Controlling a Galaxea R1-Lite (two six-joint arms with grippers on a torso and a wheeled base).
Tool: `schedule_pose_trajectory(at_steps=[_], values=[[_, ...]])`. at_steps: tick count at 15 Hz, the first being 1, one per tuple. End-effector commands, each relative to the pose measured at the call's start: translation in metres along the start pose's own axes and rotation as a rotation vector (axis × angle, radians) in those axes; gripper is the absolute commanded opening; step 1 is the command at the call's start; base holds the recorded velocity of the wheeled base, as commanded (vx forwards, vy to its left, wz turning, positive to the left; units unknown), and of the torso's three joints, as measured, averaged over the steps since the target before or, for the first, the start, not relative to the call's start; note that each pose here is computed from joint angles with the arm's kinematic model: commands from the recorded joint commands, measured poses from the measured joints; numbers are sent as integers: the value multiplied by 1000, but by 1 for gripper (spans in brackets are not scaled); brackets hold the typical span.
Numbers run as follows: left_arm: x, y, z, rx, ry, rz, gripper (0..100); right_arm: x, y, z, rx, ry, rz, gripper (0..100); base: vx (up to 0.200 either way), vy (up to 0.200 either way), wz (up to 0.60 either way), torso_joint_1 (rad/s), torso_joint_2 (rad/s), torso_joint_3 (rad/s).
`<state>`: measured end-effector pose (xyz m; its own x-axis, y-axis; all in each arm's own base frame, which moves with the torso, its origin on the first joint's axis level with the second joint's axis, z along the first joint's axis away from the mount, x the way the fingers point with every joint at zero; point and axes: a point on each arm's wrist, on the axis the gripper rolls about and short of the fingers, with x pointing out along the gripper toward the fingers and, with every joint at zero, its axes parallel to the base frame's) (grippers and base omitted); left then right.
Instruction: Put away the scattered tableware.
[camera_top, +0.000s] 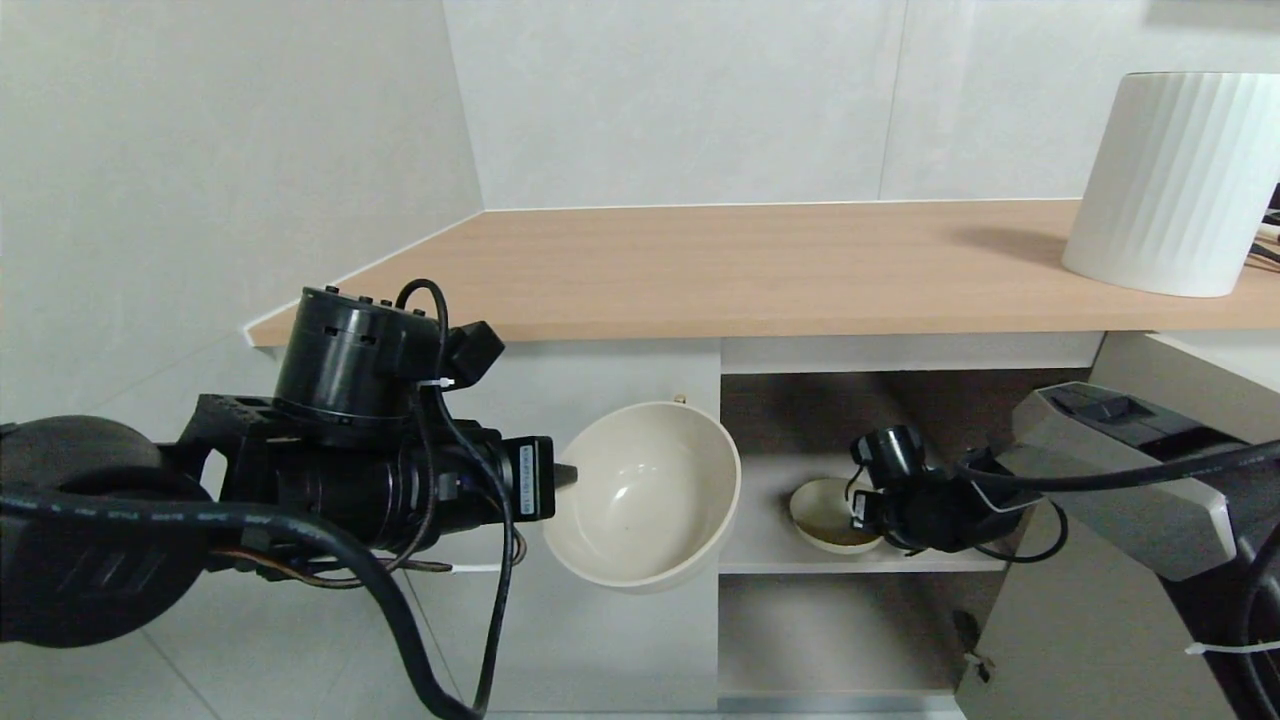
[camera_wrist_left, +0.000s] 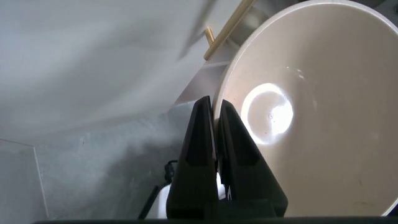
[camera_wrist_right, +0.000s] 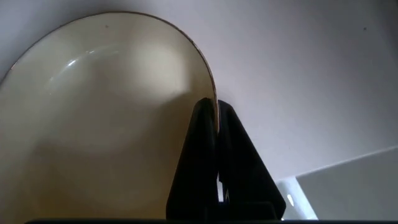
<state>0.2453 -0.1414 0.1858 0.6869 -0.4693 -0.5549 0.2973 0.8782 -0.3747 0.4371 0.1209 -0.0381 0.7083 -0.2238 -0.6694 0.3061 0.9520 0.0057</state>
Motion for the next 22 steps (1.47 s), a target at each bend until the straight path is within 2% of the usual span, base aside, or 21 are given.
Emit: schedule_pose_trajectory(at_steps=[1,5,6,11,12,15,16,17,18,19,22], values=[[2,0,-1,0,5,2,0,8,-1,-1,5,-2,-13,0,0,0,0,0,0,0],[3,0,-1,0,6,3,0,8,-2,2,21,-11,-16,0,0,0,0,0,0,0],[3,0,-1,0,6,3,0,7,-2,3,21,-11,-16,100,0,0,0,0,0,0],[11,-1,-3,4,29,6,0,-27,-6,24,53,-40,20,100,0,0,0,0,0,0],[17,-3,-5,9,43,5,0,-50,-7,30,49,-35,71,100,0,0,0,0,0,0],[39,-11,-19,38,106,29,0,-142,-5,36,-21,13,379,100,0,0,0,0,0,0],[43,-12,-21,44,113,42,0,-155,-6,36,-38,13,413,100,0,0,0,0,0,0],[55,-15,-29,65,148,91,0,-192,-8,37,-85,-2,482,100,0,0,0,0,0,0],[58,-17,-32,79,169,103,0,-208,-7,37,-99,-5,509,100,0,0,0,0,0,0],[64,-19,-40,98,221,125,0,-234,-7,33,-131,7,558,100,0,0,0,0,0,0],[73,-24,-50,121,266,129,0,-269,-2,19,-199,30,664,100,0,0,0,0,0,0]])
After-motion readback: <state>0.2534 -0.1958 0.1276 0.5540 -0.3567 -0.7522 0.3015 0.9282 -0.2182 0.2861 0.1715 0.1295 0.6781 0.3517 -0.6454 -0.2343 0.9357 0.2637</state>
